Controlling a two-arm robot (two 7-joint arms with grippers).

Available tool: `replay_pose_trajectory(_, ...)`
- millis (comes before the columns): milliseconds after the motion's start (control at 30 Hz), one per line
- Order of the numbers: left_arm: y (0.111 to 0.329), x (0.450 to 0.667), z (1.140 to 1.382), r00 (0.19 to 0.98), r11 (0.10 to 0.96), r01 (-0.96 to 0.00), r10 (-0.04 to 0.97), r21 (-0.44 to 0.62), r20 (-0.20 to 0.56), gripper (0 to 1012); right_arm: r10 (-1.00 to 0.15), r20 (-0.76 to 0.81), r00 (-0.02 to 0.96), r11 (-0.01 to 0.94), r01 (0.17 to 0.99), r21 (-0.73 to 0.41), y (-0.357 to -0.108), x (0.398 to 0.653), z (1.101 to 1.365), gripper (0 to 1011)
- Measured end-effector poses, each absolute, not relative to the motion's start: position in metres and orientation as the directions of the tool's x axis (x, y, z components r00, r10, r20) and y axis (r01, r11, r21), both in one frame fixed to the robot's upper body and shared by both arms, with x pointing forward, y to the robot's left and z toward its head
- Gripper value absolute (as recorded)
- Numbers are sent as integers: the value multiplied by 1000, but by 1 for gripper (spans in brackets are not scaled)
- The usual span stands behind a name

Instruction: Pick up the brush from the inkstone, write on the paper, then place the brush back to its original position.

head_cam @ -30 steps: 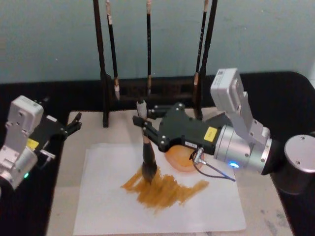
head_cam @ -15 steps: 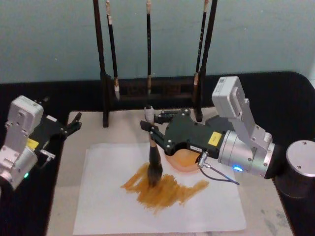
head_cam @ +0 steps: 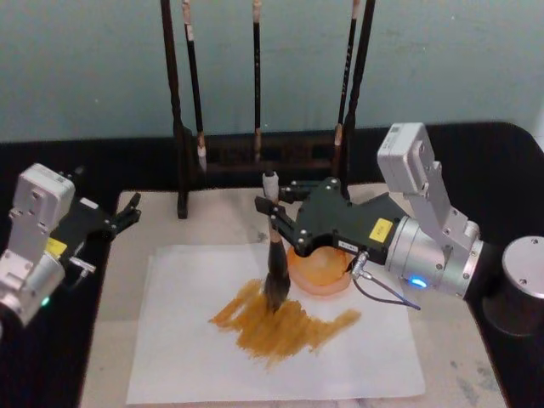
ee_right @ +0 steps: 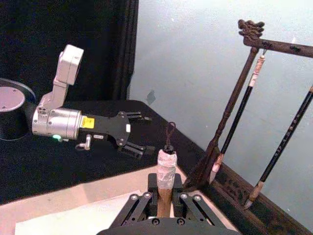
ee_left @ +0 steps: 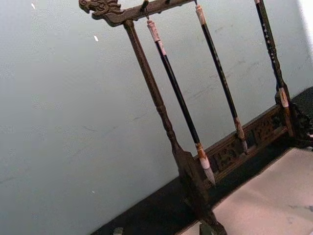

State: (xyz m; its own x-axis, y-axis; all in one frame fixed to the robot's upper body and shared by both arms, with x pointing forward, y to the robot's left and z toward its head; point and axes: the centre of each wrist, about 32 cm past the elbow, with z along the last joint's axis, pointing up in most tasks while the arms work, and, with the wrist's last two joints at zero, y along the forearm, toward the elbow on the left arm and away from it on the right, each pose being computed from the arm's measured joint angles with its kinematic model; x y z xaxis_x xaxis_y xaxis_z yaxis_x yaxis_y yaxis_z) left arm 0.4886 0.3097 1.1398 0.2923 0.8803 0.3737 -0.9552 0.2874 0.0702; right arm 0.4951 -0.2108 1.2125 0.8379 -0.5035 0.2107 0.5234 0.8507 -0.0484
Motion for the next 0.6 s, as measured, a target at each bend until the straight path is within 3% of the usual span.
replay_pose_trajectory(600, 310, 489, 1140, 292, 287, -955, 880, 70, 374, 1010, -434, 222, 873, 895, 446, -4, -202, 495, 1223, 169)
